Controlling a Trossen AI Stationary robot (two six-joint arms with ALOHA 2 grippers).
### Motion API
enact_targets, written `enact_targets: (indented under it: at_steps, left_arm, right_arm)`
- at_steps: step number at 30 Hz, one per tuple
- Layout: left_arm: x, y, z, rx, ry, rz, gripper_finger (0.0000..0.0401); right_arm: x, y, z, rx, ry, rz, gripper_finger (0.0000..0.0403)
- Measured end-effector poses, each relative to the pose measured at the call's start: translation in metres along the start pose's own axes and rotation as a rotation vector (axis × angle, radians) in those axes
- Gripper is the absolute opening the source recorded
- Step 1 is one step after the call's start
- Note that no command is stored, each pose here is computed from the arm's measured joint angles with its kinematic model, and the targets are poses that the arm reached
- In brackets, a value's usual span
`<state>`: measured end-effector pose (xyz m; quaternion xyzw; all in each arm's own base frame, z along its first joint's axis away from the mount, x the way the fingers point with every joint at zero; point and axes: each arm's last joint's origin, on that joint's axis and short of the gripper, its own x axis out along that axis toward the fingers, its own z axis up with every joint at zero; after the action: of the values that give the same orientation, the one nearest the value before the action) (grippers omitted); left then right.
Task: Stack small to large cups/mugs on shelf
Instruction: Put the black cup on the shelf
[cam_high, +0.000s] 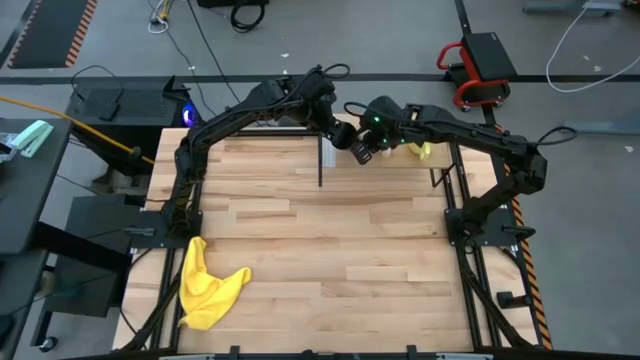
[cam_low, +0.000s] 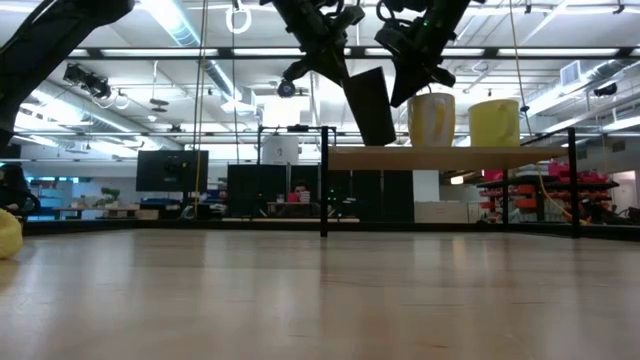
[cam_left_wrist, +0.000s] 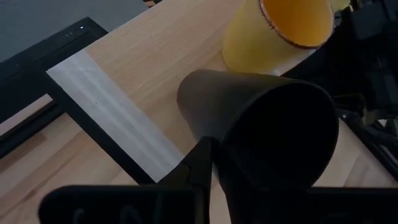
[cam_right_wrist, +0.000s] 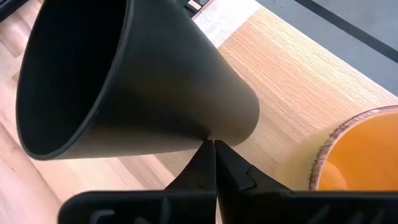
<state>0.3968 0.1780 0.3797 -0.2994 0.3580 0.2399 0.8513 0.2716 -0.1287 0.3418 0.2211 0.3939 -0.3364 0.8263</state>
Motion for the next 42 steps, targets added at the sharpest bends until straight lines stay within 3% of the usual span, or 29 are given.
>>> enact_targets:
  at_steps: [42]
  left_arm:
    - [0.0039,0.0035,0.0029,0.001,-0.01,-0.001,0.0052]
  right_arm:
    - [0.004,-0.0063,-0.0001,0.042,0.06,0.048,0.0]
